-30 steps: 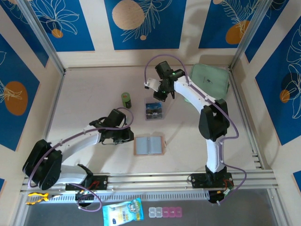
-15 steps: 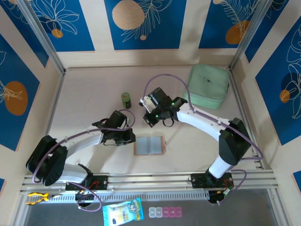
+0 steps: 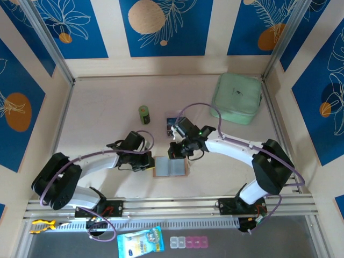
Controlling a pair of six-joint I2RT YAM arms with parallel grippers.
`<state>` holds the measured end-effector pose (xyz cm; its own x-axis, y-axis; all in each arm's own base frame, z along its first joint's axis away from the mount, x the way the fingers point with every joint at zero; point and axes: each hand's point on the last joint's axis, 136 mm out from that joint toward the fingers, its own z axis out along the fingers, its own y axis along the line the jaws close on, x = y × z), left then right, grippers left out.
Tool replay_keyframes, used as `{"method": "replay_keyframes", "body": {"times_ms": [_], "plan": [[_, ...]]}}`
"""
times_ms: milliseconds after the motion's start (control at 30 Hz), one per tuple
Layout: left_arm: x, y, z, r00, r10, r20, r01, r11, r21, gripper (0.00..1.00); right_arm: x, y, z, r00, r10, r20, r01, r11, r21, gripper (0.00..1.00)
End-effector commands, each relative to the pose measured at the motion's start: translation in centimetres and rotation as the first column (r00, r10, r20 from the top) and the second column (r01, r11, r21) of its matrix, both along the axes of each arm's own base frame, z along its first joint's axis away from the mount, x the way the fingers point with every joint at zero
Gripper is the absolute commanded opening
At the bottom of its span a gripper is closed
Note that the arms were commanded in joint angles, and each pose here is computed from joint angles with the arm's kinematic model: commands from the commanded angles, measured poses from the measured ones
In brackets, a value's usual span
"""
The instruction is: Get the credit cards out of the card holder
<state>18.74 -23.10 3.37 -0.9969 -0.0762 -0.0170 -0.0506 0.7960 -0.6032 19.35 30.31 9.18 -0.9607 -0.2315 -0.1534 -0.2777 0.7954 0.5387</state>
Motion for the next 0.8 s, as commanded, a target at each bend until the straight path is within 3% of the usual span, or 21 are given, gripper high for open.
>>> {"method": "replay_keyframes", "body": {"times_ms": [0, 133, 533, 767], "plan": [[-0.6, -0.1, -0.5, 1.0, -0.014, -0.022, 0.014, 1.0, -0.008, 0.0, -0.8, 0.9, -0.1, 0.993, -0.063, -0.096, 0.068, 0.997, 0.046, 0.0], [-0.8, 0.4, -1.2, 0.999, -0.012, -0.036, 0.013, 1.0, 0.028, 0.0, -1.5, 1.6, -1.1, 0.985, -0.068, -0.16, 0.083, 0.993, 0.086, 0.0], [-0.9, 0.7, -1.9, 0.998, -0.015, -0.065, 0.019, 0.998, 0.067, 0.0, -1.8, 3.1, -2.5, 0.977, -0.048, -0.21, 0.062, 0.996, 0.059, 0.23], [-1.3, 1.0, -2.1, 0.997, -0.017, -0.077, 0.023, 0.997, 0.08, 0.0, -1.7, 3.5, -3.2, 0.974, -0.037, -0.221, 0.046, 0.998, 0.036, 0.29]]}}
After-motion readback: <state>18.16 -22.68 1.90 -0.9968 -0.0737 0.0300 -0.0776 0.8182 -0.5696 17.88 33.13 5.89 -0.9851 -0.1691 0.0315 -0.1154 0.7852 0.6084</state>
